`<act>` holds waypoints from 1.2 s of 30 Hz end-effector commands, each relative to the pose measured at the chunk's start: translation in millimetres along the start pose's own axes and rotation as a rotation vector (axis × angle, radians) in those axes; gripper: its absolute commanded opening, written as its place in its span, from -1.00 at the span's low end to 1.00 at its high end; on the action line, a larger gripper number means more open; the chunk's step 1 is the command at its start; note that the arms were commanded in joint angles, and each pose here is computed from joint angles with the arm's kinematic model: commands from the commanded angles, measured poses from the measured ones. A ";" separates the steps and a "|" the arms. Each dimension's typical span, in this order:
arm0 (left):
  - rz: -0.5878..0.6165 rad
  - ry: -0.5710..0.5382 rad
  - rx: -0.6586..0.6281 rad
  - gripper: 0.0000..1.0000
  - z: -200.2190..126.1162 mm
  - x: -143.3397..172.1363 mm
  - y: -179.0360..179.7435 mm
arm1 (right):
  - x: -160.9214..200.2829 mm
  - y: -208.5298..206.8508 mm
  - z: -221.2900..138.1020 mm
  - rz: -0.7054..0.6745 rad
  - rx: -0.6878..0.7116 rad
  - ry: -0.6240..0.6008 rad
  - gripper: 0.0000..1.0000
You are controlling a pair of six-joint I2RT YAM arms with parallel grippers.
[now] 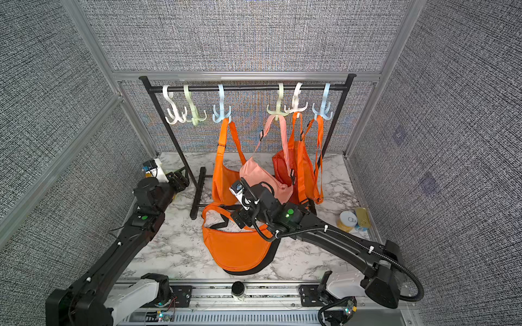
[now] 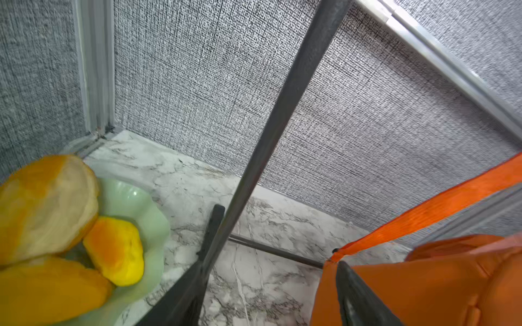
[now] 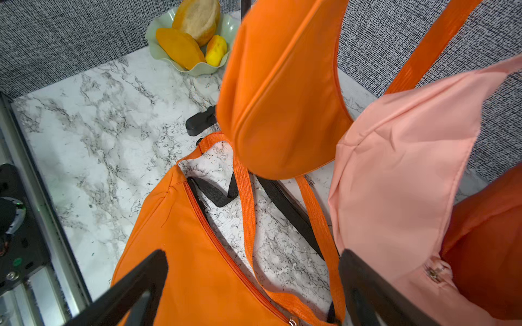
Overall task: Hang the bag on a hook
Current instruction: Adjust the clothesline at the center of the board.
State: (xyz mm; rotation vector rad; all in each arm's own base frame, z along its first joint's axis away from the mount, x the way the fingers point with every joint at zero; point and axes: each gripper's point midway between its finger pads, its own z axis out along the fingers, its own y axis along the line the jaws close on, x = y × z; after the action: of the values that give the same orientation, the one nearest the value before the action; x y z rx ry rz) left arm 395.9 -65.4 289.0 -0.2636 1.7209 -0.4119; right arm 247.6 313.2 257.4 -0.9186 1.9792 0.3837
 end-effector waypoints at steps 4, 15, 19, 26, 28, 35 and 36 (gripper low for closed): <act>0.174 -0.143 -0.072 0.47 37.1 -48.3 -1.1 | 5.0 -8.5 -21.5 0.072 0.031 -0.071 0.96; 0.254 -0.243 -0.111 0.32 80.7 -62.9 4.5 | 24.6 -18.3 -41.2 0.111 0.062 -0.098 0.96; 0.279 -0.274 -0.089 -0.02 84.4 -65.8 0.8 | 24.1 -22.0 -49.4 0.123 0.074 -0.116 0.96; 0.318 -0.266 -0.084 -0.60 84.7 -66.8 -1.9 | 37.1 -23.7 -51.5 0.129 0.081 -0.111 0.96; 0.330 -0.261 -0.088 -0.82 83.7 -67.8 -2.0 | 36.6 -24.3 -52.9 0.129 0.083 -0.114 0.96; 0.345 -0.243 -0.114 -1.00 73.9 -73.8 -1.2 | 40.5 -22.4 -52.5 0.136 0.072 -0.101 0.95; 0.343 -0.241 -0.122 -1.00 70.9 -74.1 0.3 | 40.9 -22.1 -52.6 0.139 0.070 -0.101 0.95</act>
State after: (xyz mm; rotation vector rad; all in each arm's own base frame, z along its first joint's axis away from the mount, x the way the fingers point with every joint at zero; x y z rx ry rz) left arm 484.9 -52.4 325.9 -0.0647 1.5692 -0.0462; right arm 219.7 249.4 254.7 -0.7285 1.9464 0.4102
